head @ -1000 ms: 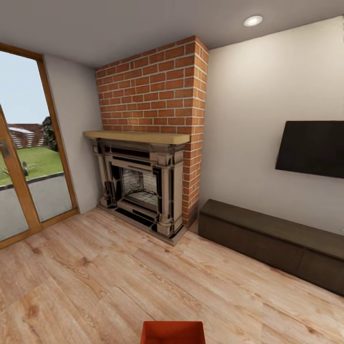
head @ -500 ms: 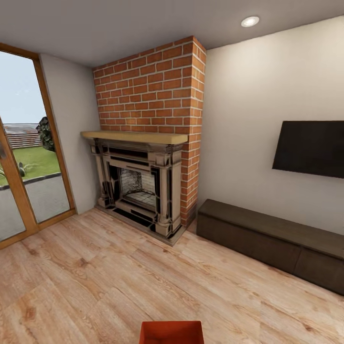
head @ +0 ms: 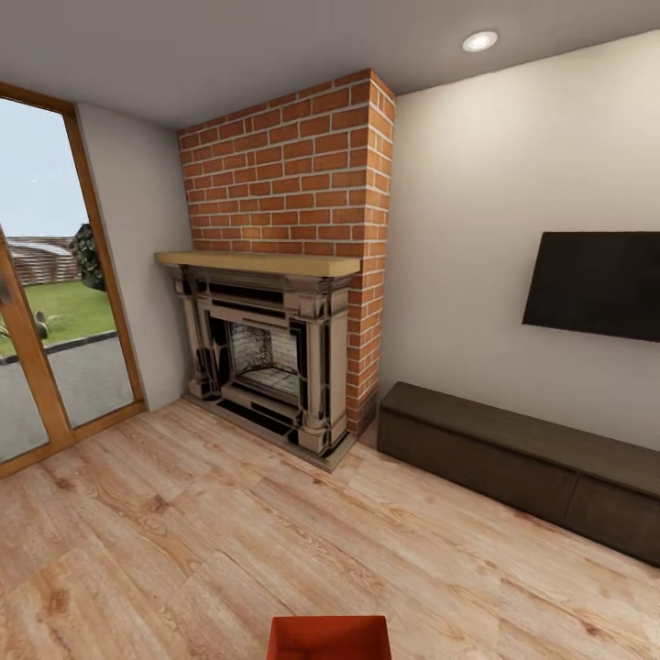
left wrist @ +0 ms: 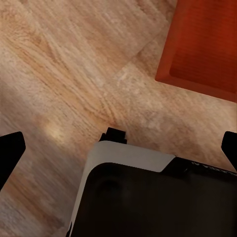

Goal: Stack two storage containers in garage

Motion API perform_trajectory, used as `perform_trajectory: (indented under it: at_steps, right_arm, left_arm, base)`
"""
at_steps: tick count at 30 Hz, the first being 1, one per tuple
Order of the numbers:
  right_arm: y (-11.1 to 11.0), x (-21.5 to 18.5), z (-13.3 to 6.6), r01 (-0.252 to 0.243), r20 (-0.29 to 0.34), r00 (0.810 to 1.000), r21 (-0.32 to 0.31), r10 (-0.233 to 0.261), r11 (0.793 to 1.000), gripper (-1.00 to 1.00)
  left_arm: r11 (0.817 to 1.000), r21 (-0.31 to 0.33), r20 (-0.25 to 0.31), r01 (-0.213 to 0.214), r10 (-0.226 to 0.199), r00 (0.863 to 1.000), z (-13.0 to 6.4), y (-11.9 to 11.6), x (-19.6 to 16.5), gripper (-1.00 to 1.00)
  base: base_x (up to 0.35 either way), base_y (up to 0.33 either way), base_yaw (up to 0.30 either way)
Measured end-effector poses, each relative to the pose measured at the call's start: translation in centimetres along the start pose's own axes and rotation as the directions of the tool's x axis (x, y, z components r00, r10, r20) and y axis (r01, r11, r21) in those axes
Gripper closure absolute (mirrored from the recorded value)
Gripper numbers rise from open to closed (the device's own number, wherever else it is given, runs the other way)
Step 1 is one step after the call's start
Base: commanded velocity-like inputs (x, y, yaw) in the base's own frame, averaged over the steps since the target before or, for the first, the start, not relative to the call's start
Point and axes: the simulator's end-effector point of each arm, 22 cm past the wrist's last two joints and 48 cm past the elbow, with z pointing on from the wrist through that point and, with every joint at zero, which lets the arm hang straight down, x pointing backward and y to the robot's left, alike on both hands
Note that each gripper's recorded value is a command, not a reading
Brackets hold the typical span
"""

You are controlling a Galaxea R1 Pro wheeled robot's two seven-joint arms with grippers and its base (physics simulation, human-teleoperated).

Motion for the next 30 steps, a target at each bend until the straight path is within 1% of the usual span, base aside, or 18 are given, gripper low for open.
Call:
perform_trajectory:
  at_steps: [10, 13, 19, 30]
  right_arm:
    - [0.2, 0.2, 0.0, 0.010, -0.001, 1.000, -0.013, -0.010, 1.000, -1.00]
    - [0.3, 0.4, 0.1, 0.011, -0.005, 1.000, -0.016, -0.011, 1.000, -1.00]
    - [0.4, 0.8, 0.1, 0.004, -0.015, 1.000, -0.017, -0.004, 1.000, -1.00]
    - [0.4, 1.5, 0.2, -0.003, -0.032, 0.999, -0.017, 0.003, 1.000, -1.00]
  left_arm:
    - [1.000, -0.008, -0.008, 0.000, 0.000, 1.000, 0.1, 0.5, 0.3, -1.00]
    - [1.000, -0.007, -0.010, -0.010, 0.010, 1.000, 0.2, 0.4, 0.4, -1.00]
    - [1.000, -0.010, -0.016, -0.020, 0.020, 1.000, 0.3, 0.6, 0.6, -1.00]
    - [1.000, -0.012, -0.033, -0.024, 0.023, 0.999, 0.4, 0.6, 1.3, -1.00]
  base:
    - [0.000, 0.000, 0.000]
    - [0.000, 0.000, 0.000]
    - [0.000, 0.000, 0.000]
    - [0.000, 0.000, 0.000]
